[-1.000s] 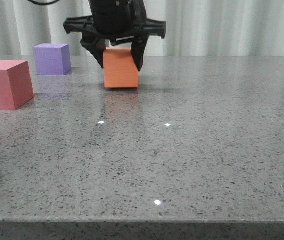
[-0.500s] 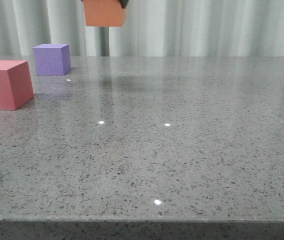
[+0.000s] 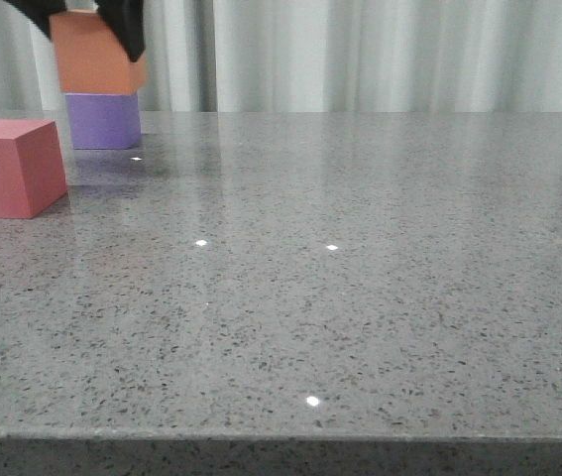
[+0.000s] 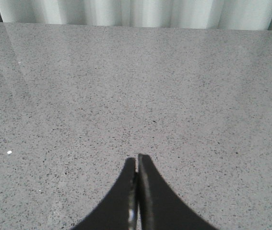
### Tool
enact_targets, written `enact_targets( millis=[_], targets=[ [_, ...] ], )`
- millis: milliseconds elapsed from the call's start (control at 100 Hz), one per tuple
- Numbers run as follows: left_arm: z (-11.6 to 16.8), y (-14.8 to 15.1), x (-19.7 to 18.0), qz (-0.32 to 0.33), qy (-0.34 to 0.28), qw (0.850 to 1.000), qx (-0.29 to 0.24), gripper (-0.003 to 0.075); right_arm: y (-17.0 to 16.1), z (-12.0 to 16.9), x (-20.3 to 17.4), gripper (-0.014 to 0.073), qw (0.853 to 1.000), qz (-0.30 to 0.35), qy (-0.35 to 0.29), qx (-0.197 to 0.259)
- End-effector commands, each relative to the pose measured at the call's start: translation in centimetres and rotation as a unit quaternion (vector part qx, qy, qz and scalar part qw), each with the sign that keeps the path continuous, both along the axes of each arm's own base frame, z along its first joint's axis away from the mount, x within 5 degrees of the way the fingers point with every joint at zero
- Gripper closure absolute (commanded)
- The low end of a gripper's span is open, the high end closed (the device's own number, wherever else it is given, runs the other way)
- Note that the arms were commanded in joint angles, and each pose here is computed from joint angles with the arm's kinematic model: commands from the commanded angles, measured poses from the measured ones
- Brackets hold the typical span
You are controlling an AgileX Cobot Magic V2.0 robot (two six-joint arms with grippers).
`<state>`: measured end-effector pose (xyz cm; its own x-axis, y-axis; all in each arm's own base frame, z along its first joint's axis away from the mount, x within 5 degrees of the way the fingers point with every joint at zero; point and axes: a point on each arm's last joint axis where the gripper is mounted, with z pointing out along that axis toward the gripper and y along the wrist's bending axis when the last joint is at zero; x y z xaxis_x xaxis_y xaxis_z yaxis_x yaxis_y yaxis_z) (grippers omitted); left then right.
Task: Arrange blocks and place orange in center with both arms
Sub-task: 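Lift the orange cube with the left gripper toward the purple cube, then place the orange cube between the pink and purple cubes, open left gripper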
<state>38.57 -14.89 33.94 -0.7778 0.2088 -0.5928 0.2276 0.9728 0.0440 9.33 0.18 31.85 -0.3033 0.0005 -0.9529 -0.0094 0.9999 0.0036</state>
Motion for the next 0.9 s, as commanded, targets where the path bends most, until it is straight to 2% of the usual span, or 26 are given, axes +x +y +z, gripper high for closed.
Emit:
enact_targets(
  millis=[0,400,890],
  targets=[
    [3.2,1.2,-0.5,-0.007,-0.062,0.997,-0.036,0.0395,0.1,1.4,0.2,0.0662,0.999,0.006,-0.049,-0.009],
    [-0.1,4.1,0.7,0.019,-0.056,0.998,-0.026,0.0395,0.1,1.4,0.2,0.0662,0.999,0.006,-0.049,-0.009],
    [-2.3,4.1,1.5,0.017,-0.061,0.998,-0.028,0.0395,0.1,1.4,0.2,0.0662,0.999,0.006,-0.049,-0.009]
  ],
)
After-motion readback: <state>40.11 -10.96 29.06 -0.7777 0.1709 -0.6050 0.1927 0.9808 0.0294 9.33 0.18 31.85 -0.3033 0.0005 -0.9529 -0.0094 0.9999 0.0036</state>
